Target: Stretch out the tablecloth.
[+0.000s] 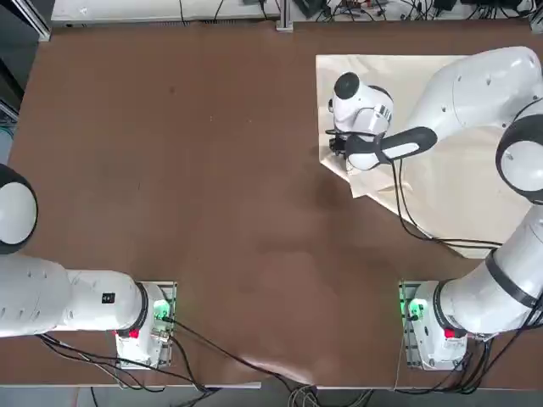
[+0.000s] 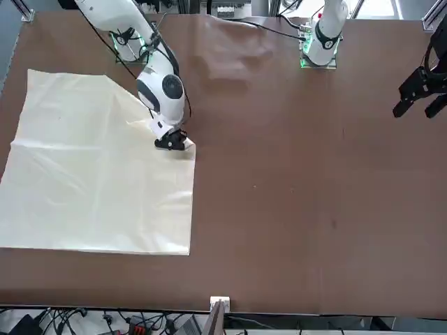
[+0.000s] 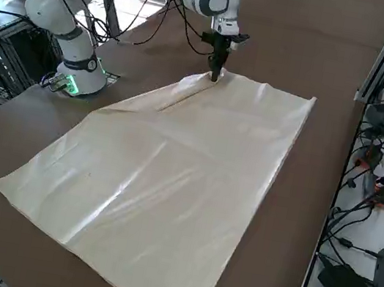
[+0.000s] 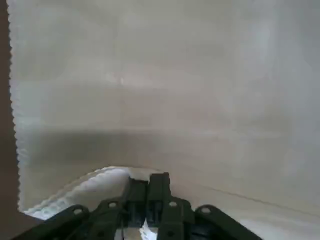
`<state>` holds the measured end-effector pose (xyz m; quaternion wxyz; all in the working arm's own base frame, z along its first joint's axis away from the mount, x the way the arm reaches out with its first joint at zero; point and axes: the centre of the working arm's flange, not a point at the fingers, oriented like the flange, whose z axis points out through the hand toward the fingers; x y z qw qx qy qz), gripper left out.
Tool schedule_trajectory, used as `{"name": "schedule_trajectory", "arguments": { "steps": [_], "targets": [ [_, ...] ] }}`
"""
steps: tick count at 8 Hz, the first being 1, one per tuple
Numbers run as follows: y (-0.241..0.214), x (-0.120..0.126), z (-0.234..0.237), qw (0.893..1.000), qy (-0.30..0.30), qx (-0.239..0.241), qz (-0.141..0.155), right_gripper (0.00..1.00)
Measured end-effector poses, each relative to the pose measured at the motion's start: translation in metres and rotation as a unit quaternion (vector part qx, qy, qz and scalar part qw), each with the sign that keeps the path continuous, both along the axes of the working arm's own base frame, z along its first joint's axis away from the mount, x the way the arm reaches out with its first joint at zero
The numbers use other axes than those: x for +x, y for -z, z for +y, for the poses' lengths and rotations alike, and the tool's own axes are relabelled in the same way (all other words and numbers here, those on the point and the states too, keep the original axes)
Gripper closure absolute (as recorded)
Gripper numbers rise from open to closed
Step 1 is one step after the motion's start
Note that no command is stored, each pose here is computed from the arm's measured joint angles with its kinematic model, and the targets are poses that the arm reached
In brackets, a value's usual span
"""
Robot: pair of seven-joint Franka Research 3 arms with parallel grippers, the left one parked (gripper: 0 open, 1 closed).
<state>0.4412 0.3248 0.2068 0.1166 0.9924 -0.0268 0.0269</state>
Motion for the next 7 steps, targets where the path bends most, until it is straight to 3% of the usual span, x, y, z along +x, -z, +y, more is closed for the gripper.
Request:
{"name": "schedule_trajectory", "arguments": {
  "steps": [7],
  "targets": [
    [0.019, -0.049, 0.014, 0.994, 0.108, -0.001, 0.018, 0.97]
  ]
}}
